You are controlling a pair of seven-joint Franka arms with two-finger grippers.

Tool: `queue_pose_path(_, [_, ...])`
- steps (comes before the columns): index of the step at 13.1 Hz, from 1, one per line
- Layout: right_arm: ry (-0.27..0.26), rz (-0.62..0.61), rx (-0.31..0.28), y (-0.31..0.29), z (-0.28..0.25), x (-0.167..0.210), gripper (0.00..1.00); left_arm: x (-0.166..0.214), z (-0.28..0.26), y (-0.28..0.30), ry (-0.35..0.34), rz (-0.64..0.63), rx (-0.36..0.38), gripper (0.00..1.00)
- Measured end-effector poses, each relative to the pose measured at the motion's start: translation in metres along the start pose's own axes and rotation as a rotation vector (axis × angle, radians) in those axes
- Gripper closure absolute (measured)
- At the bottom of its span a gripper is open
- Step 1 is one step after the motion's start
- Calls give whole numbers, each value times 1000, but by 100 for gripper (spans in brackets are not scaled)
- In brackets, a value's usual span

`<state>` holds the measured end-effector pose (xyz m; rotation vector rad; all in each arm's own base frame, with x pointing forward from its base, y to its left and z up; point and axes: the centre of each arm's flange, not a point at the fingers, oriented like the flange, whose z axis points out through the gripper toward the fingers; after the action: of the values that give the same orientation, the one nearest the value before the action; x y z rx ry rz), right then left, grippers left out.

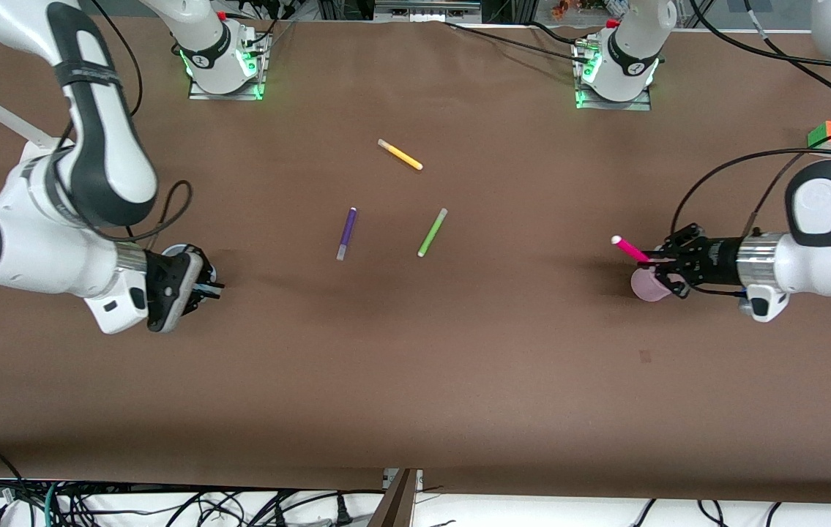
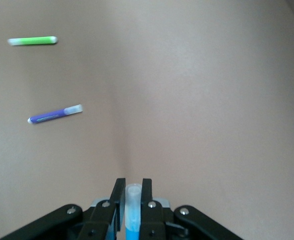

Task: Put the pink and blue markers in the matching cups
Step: 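Lift the blue marker toward the blue cup while the left gripper carries pink, then lower the blue marker into the blue cup while the left gripper drops pink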

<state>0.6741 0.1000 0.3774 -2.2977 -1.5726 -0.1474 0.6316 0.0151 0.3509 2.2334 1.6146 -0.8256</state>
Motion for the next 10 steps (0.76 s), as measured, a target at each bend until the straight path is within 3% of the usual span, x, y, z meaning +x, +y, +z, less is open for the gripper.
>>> queue_pose_path(6, [191,-127,133,17,14,-83,84,103,22,-36,-107,69,-6,82])
queue_pose_path(10, [232,-170,166,19,17,-107,84,136,37,-44,-173,96,-35,82])
